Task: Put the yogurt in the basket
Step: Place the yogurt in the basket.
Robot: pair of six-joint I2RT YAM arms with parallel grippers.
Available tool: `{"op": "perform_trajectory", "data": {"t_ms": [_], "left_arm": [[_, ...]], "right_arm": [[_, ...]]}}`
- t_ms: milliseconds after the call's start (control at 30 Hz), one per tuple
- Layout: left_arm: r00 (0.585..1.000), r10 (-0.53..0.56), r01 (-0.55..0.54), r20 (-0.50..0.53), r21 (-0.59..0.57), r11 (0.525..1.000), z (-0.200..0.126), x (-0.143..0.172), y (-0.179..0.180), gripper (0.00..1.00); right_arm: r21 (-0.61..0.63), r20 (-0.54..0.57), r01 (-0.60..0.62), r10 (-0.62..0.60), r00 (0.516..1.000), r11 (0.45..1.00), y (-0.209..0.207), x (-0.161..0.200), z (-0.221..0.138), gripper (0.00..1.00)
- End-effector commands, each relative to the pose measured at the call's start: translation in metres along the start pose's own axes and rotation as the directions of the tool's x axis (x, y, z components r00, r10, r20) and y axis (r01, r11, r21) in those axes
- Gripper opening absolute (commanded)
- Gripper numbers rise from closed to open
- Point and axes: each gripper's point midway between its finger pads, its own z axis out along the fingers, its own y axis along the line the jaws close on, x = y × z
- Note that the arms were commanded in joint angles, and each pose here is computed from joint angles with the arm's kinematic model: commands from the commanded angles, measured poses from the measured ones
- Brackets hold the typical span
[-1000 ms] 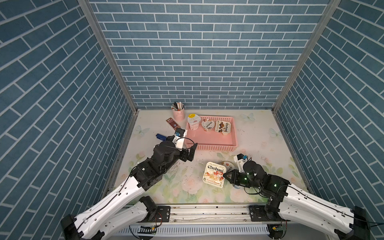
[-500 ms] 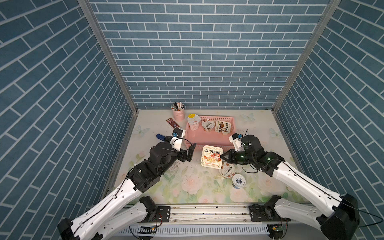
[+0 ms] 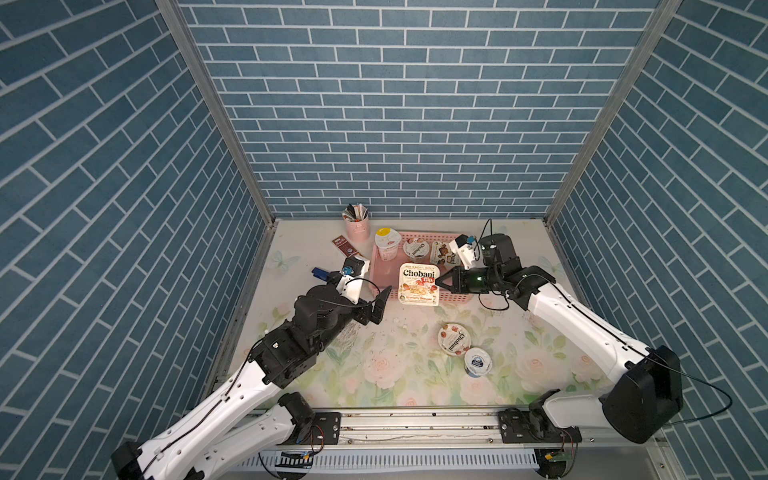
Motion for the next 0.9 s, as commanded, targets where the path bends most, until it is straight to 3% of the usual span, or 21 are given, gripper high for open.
{"op": "perform_trajectory", "data": {"t_ms": [0,867], "left_arm": [[1.000,0.014,-0.014,0.016,0.024,1.000,-0.005,-0.007,-0.004,1.00],[0.999,0.025,-0.026,0.025,0.027,0.999,-0.009,-0.008,-0.004,1.00]], "right_arm": [[-0.050,-0.010,0.077,-0.078,0.997,0.996,0.009,-0.013,0.003,0.00],[-0.096,-0.111,0.071,-0.081,0.991,0.993,-0.039,-0.058,0.089,0.00]]}}
